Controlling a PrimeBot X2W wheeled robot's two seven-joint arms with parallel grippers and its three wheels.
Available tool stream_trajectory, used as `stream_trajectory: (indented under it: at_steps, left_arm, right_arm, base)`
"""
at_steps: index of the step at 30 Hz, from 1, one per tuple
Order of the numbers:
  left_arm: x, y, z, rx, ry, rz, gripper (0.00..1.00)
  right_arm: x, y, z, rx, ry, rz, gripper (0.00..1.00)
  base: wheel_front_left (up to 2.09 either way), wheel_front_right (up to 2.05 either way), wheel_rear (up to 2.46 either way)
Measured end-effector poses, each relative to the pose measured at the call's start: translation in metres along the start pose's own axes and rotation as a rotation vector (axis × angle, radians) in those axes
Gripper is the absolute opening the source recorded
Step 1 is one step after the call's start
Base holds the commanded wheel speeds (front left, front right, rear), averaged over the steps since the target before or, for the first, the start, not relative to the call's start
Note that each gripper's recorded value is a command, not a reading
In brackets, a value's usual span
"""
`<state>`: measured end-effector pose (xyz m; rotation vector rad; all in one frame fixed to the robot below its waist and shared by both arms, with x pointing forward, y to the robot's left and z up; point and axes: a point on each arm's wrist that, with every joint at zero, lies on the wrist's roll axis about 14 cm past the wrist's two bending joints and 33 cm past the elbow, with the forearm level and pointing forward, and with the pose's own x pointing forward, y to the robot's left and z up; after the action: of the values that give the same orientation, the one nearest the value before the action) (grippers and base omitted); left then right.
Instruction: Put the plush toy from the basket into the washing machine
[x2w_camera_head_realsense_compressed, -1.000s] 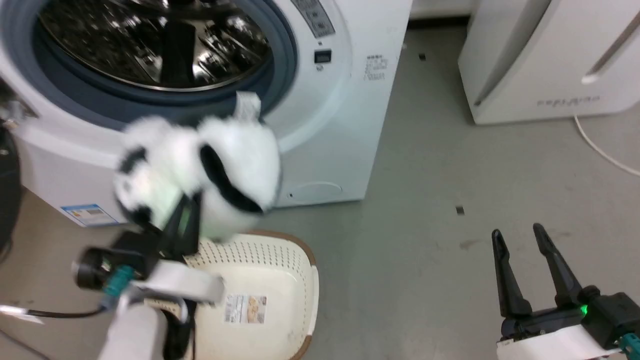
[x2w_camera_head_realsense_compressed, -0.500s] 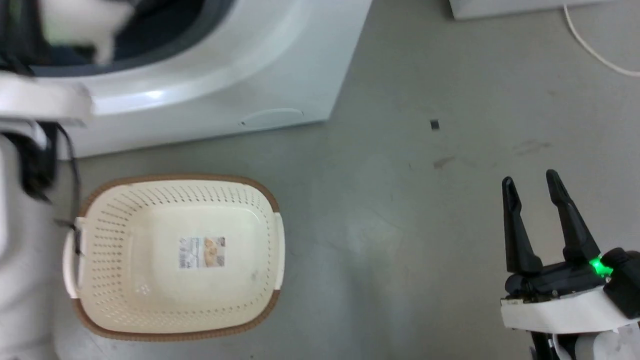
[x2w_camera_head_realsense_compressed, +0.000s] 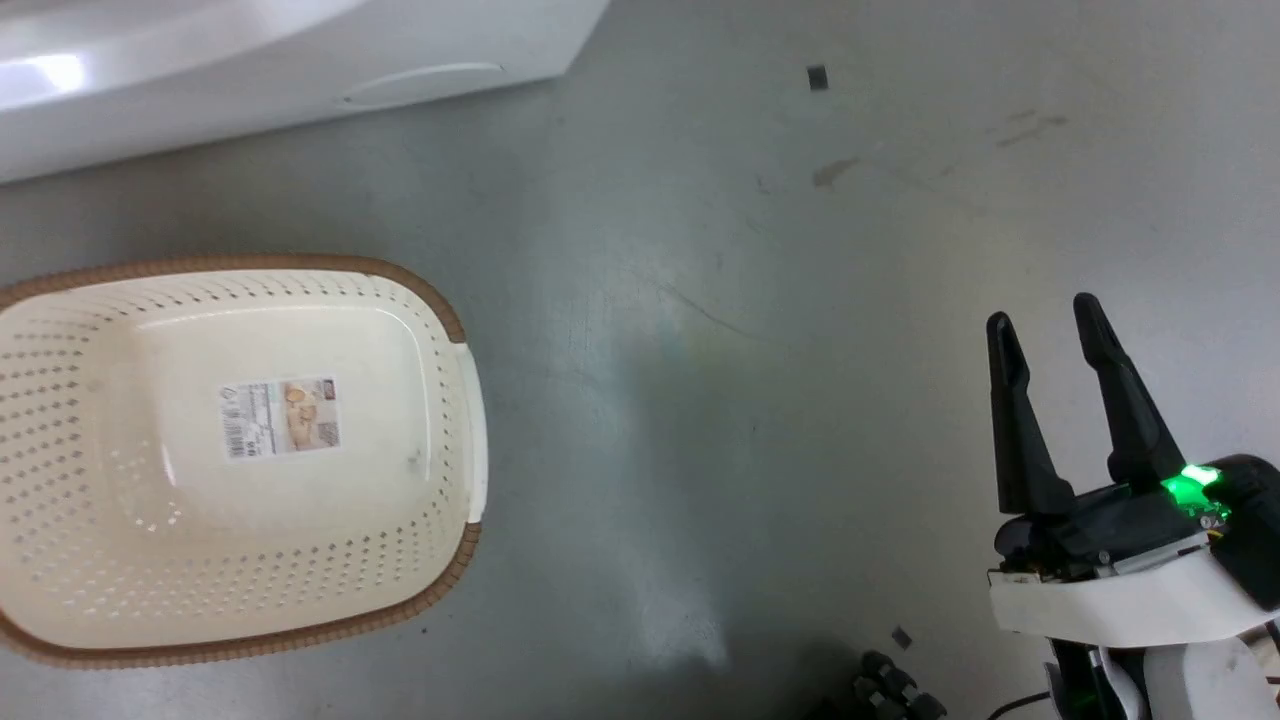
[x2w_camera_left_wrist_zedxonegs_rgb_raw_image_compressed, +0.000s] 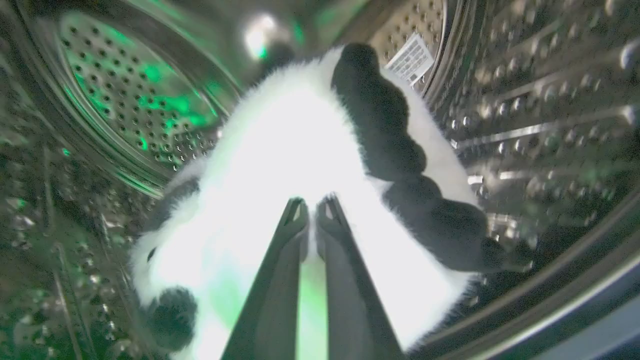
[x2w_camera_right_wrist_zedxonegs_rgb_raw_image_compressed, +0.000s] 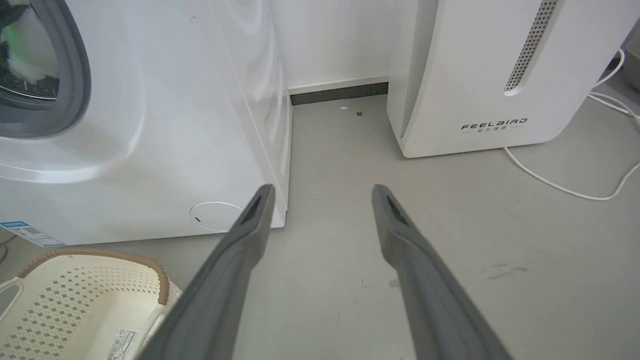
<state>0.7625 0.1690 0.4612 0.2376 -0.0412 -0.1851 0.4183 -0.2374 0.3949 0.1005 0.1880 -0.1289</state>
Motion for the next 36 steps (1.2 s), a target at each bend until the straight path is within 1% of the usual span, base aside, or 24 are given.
stream_trajectory:
  at_steps: [3, 5, 7, 12, 18, 19, 20, 21, 25, 29, 36]
  left_arm:
    - [0.002, -0.014, -0.056, 0.039, 0.173, -0.041, 0.0]
    - [0.003, -0.02, -0.078, 0.023, 0.236, -0.049, 0.0]
    - [0.008, -0.021, -0.088, 0.006, 0.27, -0.046, 0.0]
    - [0.001, -0.035, -0.119, 0.018, 0.363, -0.093, 0.0]
    - [-0.003, -0.041, -0.118, -0.001, 0.348, -0.12, 0.0]
    - [-0.004, -0.041, -0.115, 0.001, 0.341, -0.122, 0.21]
    - [-0.005, -0.04, -0.113, 0.004, 0.335, -0.124, 0.89]
    - [-0.006, -0.039, -0.11, 0.003, 0.331, -0.124, 1.0]
    - [-0.019, -0.038, -0.102, 0.001, 0.323, -0.132, 1.0]
    - [-0.037, -0.041, -0.084, -0.033, 0.28, -0.136, 1.0]
    - [-0.08, -0.057, -0.034, -0.138, 0.189, -0.143, 1.0]
  right_arm:
    - [0.003, -0.003, -0.006, -0.005, 0.015, -0.009, 1.0]
    - [0.004, -0.005, -0.01, -0.008, 0.025, -0.015, 1.0]
    - [0.005, -0.006, -0.015, -0.008, 0.038, -0.019, 1.0]
    - [0.007, -0.005, -0.022, -0.007, 0.053, -0.014, 1.0]
    - [0.013, 0.001, -0.02, -0.005, 0.04, 0.006, 1.0]
    - [0.013, 0.002, -0.019, -0.007, 0.037, 0.009, 1.0]
    - [0.013, 0.002, -0.017, -0.007, 0.032, 0.011, 1.0]
    - [0.013, 0.003, -0.015, -0.009, 0.025, 0.013, 1.0]
    - [0.013, 0.005, -0.002, -0.018, -0.009, 0.023, 1.0]
    - [0.01, 0.009, 0.016, -0.032, -0.054, 0.036, 1.0]
    - [-0.003, 0.017, 0.057, -0.046, -0.16, 0.063, 1.0]
  base:
    - [0.0, 0.0, 0.0]
    - [0.0, 0.0, 0.0]
    - [0.0, 0.0, 0.0]
    - [0.0, 0.0, 0.0]
    - [0.0, 0.0, 0.0]
    - [0.0, 0.0, 0.0]
    - [0.0, 0.0, 0.0]
    - [0.0, 0.0, 0.0]
    - [0.0, 0.0, 0.0]
    - [0.0, 0.0, 0.0]
    - [0.0, 0.0, 0.0]
